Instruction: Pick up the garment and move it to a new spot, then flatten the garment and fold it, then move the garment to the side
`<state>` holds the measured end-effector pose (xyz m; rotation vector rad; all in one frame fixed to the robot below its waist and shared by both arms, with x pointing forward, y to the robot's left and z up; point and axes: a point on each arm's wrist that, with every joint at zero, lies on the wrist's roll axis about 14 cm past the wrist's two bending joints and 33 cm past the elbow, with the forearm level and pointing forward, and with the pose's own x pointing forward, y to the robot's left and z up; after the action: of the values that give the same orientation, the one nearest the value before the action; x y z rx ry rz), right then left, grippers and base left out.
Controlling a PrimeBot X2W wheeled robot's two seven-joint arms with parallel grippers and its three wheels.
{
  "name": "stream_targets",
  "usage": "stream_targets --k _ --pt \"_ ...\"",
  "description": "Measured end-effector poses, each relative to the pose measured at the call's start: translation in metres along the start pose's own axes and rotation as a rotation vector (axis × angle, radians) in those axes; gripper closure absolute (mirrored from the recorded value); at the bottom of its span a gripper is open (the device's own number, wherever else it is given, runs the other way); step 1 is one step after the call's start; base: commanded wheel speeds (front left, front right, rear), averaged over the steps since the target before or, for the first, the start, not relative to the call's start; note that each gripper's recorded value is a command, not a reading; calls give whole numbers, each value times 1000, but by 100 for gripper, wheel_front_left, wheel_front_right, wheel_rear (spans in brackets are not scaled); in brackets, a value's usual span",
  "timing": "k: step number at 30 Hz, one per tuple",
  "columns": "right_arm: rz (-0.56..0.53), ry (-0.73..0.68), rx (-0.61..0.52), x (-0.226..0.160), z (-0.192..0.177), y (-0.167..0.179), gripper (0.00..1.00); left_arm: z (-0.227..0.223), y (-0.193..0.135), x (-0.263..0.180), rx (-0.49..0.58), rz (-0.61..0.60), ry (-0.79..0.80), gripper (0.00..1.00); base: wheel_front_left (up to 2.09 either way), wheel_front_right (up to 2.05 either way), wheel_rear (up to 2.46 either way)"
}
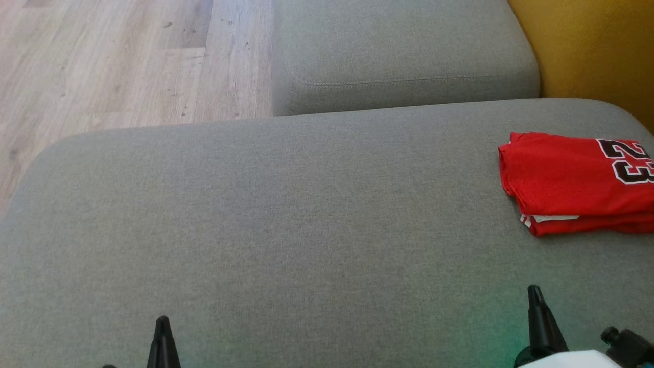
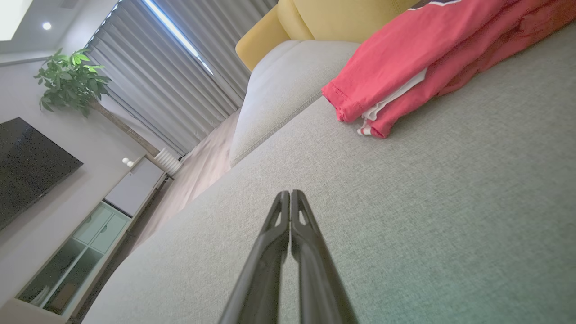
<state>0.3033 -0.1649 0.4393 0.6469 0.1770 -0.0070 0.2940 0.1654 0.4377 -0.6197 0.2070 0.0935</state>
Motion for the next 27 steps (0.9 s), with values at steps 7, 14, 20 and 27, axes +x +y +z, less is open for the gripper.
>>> stream_targets --k 7,14,20,27 --pt "-6 -18 80 8 9 0 100 1 1 5 -81 3 10 100 0 0 0" --pt "-23 -18 162 11 10 -4 100 5 0 12 -162 -2 13 100 0 0 0" --pt "-20 -28 229 17 16 -3 100 7 1 17 -232 -1 21 100 0 0 0" --pt "-37 -28 310 19 18 -8 100 11 -1 23 -314 -11 23 100 0 0 0"
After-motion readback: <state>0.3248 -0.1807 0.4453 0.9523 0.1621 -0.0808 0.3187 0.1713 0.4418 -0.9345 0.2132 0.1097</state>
